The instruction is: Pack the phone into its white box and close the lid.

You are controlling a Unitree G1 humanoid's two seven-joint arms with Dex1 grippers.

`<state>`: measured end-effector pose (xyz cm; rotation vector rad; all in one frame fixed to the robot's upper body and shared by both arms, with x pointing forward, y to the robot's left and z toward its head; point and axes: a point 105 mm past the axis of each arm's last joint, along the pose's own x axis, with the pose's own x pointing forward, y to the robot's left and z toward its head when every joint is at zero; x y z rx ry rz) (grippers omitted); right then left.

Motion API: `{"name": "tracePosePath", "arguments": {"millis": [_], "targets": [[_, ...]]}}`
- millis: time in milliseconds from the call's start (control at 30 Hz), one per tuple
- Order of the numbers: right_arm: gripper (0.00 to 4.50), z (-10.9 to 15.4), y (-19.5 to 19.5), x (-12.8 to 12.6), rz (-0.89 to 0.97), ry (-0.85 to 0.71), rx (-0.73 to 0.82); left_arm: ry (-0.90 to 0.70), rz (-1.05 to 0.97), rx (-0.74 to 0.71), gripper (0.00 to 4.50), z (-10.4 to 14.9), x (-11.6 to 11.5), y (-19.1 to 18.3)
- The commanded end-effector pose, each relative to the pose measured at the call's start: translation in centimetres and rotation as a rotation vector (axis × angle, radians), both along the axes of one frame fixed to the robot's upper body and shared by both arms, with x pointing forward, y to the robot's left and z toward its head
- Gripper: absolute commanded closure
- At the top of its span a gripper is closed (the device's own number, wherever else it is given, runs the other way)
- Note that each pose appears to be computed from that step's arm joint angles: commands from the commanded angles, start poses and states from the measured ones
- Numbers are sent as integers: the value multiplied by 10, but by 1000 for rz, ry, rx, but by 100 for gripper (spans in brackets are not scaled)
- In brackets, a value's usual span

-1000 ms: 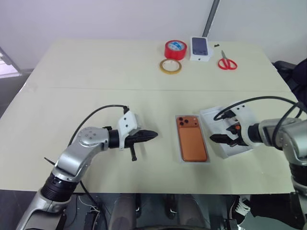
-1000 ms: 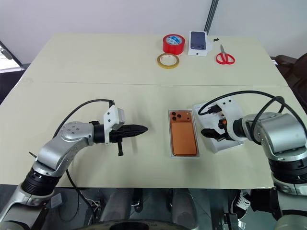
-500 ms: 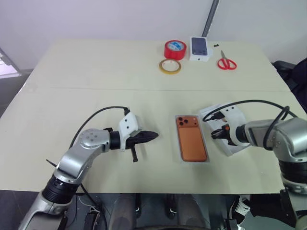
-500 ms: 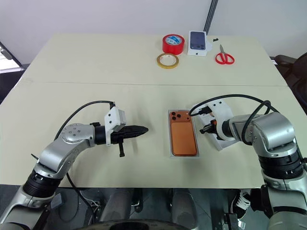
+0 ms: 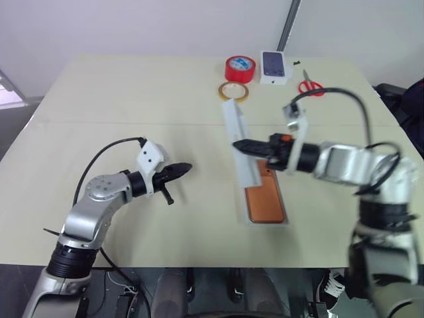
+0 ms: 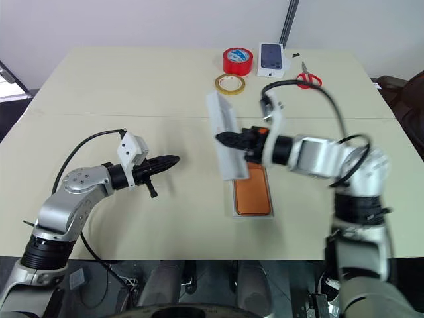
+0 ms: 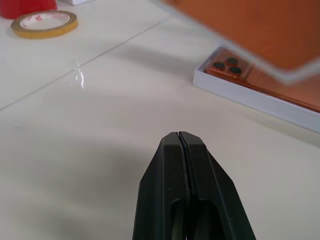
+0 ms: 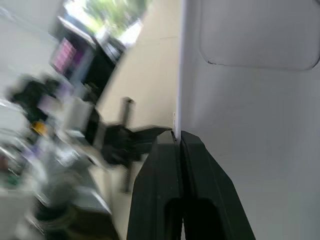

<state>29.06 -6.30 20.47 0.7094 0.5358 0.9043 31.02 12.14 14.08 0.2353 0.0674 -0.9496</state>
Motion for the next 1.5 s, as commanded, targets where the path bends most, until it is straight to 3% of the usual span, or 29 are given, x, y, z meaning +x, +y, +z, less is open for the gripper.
{"name": "tracePosePath", "arguments": {"millis": [33,167,333,433,633,767,967,1067,1267,1500], "targets": [[448,4,16,-12,-179,85,98,-67,-13,8,450,12,0,-2],[448,-15,23,-31,-245,194,76,-71,-32,6,450,13,-1,-10],[448,-41,7,-36,-307,263,6,-66,-83,-11,450,13,-3,-27],[360,-51,-4,-37,-289,246,-37,-52,-150,-28,450,11,-7,-48],[48,-45,-38,-21,-184,99,-209,-43,-241,-21,450,6,-14,-75],[48,-27,-68,-13,-110,15,-380,-36,-266,-15,450,4,-15,-85],[48,-5,-107,-2,-147,-57,-617,-30,-298,0,450,-1,-16,-101],[131,-3,-118,4,-157,-123,-717,-29,-312,-1,450,-3,-15,-112],[442,-3,-122,5,-97,-263,-864,-27,-305,-8,450,-3,-13,-117],[447,-6,-122,7,-37,-390,-992,-40,-218,-70,450,10,-4,-104]]}}
